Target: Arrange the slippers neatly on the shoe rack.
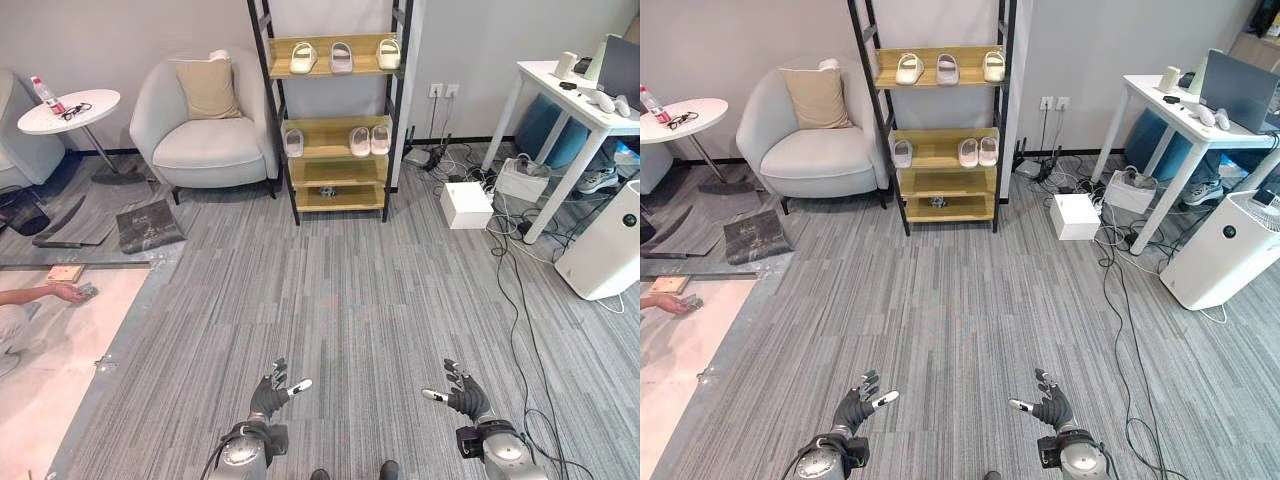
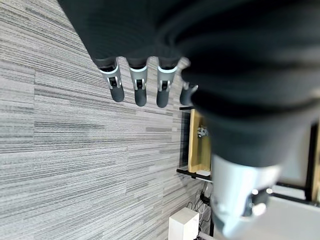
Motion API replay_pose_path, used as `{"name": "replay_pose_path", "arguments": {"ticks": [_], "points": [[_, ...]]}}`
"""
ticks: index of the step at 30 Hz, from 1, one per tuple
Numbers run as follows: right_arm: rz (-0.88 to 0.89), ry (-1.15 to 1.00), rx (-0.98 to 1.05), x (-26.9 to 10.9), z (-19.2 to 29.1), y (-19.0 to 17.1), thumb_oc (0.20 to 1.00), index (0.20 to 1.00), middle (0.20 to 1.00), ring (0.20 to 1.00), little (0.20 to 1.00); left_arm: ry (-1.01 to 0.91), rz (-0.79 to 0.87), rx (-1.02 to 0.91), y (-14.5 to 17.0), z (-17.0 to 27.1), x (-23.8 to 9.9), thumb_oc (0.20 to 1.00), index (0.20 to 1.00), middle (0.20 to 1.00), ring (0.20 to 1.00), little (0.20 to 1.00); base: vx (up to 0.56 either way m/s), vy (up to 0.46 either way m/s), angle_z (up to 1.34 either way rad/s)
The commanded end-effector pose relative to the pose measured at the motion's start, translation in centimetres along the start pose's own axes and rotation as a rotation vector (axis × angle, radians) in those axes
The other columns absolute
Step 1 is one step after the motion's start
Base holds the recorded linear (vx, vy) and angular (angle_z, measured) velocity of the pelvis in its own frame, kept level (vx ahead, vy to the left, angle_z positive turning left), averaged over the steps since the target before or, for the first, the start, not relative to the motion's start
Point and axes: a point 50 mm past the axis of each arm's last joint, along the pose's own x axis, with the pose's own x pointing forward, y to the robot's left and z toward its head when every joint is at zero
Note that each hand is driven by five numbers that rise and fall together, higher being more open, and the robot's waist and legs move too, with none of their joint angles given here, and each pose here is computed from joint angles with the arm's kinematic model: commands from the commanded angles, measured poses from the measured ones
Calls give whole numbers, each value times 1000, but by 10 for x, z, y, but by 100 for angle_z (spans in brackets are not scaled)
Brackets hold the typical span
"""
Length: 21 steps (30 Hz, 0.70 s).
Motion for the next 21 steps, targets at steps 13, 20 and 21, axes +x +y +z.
{"name": "replay_pose_path", "arguments": {"ticks": [13,20,21], "points": [[25,-142,-23,16,39,8,1000,1000,1000,1000,1000,-118,26,35,14,29,8,1000,1000,1000,1000,1000,18,104,-6],[10,-141,1,15,39,4,1000,1000,1000,1000,1000,-116,38,48,19,30,9,1000,1000,1000,1000,1000,194,21,7],[5,-144,3,15,39,3,1000,1000,1000,1000,1000,-124,34,53,19,33,10,1000,1000,1000,1000,1000,382,-130,-4]]}}
